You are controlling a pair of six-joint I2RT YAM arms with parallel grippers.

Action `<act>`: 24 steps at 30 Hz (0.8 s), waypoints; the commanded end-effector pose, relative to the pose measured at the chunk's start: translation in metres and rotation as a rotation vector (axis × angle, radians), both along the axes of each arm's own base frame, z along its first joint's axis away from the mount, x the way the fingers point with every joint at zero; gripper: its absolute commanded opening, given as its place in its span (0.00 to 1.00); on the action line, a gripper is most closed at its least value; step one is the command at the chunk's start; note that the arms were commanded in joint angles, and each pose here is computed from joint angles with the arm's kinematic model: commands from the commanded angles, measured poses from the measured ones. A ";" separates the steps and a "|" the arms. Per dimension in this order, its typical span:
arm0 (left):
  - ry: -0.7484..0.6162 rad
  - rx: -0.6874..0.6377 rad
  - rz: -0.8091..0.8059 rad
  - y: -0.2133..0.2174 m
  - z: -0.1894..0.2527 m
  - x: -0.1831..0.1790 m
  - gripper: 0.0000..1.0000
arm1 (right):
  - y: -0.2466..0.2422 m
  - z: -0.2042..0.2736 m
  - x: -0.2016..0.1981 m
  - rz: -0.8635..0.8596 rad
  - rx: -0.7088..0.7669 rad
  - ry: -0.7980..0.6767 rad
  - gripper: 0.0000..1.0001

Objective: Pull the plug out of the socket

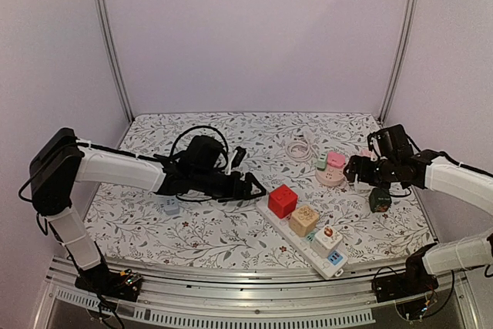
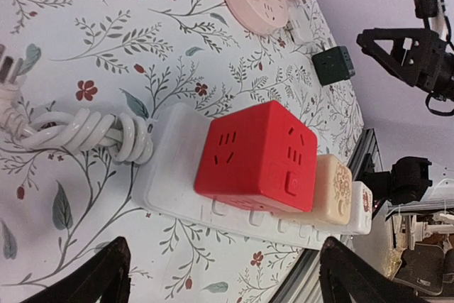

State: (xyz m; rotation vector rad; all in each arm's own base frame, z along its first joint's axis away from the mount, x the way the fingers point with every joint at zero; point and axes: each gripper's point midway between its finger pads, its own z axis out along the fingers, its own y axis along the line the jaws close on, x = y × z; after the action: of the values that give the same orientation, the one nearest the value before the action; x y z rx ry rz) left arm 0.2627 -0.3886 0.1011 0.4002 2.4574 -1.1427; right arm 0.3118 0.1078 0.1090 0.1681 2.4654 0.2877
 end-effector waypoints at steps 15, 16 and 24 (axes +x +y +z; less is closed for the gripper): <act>0.029 -0.109 0.097 0.031 0.002 0.010 0.90 | 0.192 0.061 -0.045 0.589 -0.042 -0.168 0.99; 0.034 -0.108 0.102 0.034 0.000 0.011 0.90 | 0.198 0.059 -0.046 0.602 -0.046 -0.165 0.99; 0.016 -0.087 0.135 0.052 0.006 0.011 0.90 | 0.227 0.020 -0.052 0.681 -0.089 -0.087 0.99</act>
State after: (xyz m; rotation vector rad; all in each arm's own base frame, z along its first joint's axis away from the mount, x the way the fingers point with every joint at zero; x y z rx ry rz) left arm 0.2728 -0.3455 0.0950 0.2045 2.4318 -1.2088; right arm 0.2574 0.3235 0.1344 -0.6751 2.3727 0.4729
